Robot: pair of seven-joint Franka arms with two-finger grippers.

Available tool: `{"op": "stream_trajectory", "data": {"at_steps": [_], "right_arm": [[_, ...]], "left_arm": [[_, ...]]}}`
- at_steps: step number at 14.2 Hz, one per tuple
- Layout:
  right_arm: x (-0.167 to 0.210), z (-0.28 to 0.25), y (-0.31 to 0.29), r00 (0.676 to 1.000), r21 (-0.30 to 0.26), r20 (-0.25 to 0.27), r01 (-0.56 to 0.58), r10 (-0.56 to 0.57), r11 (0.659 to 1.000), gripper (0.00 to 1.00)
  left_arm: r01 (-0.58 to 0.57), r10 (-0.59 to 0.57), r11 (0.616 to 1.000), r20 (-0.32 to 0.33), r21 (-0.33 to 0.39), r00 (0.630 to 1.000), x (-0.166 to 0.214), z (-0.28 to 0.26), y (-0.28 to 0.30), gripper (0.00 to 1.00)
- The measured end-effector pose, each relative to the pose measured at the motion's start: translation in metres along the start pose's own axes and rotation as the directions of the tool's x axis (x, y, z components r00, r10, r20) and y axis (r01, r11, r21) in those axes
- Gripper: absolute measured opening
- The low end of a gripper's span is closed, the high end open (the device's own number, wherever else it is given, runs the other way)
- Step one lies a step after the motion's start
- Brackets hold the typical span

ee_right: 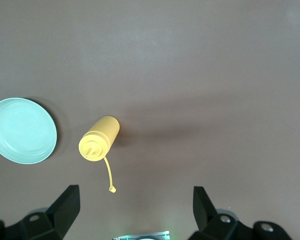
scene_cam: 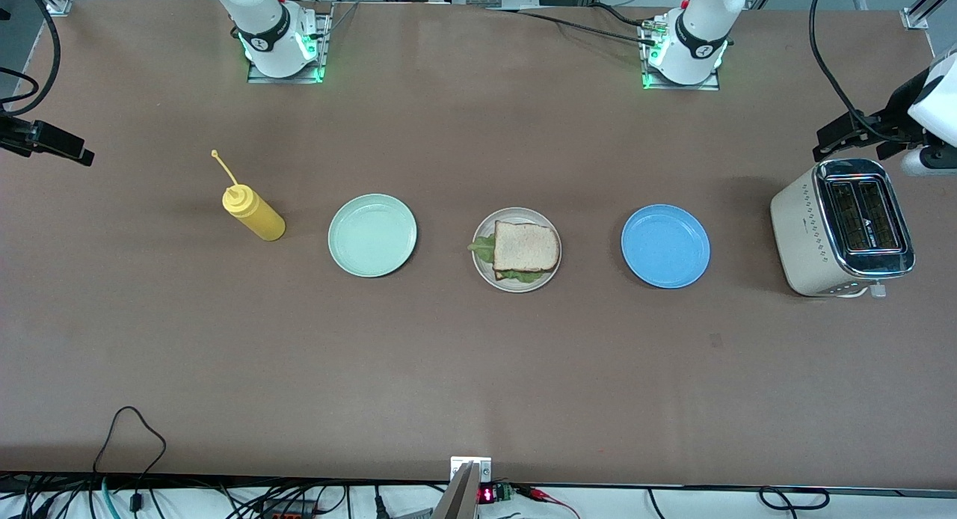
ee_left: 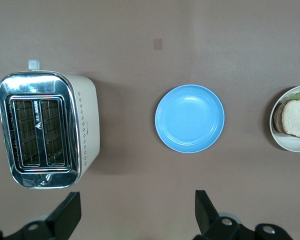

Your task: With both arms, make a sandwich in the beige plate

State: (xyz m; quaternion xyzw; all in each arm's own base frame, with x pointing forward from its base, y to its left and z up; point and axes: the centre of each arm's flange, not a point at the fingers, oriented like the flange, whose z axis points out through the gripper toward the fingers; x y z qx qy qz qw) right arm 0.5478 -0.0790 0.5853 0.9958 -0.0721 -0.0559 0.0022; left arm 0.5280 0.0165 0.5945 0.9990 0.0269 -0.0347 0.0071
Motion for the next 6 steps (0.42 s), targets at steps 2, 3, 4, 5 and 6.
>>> {"op": "stream_trajectory", "data": {"at_steps": [2,3,4,5,6], "right_arm": [[0.0,0.0001,0.0,1.0,0.0,0.0,0.0,0.0,1.0,1.0],[0.0001,0.0001,0.0,1.0,0.0,0.0,0.0,0.0,1.0,1.0],[0.0001,0.0002,0.0,1.0,0.0,0.0,0.0,0.0,1.0,1.0],[0.0001,0.0002,0.0,1.0,0.0,0.0,0.0,0.0,1.0,1.0],[0.0001,0.0002,0.0,1.0,0.0,0.0,0.0,0.0,1.0,1.0]], "left_arm": [[0.0,0.0,1.0,0.002,0.0,1.0,-0.0002,0.0004,0.0,1.0],[0.0,0.0,1.0,0.003,0.0,1.0,-0.0003,0.0005,0.0,1.0],[0.0,0.0,1.0,0.004,0.0,1.0,-0.0003,0.0007,0.0,1.0],[0.0,0.0,1.0,0.004,0.0,1.0,-0.0004,0.0007,0.0,1.0],[0.0,0.0,1.0,0.005,0.0,1.0,-0.0004,0.0008,-0.0002,1.0]]}}
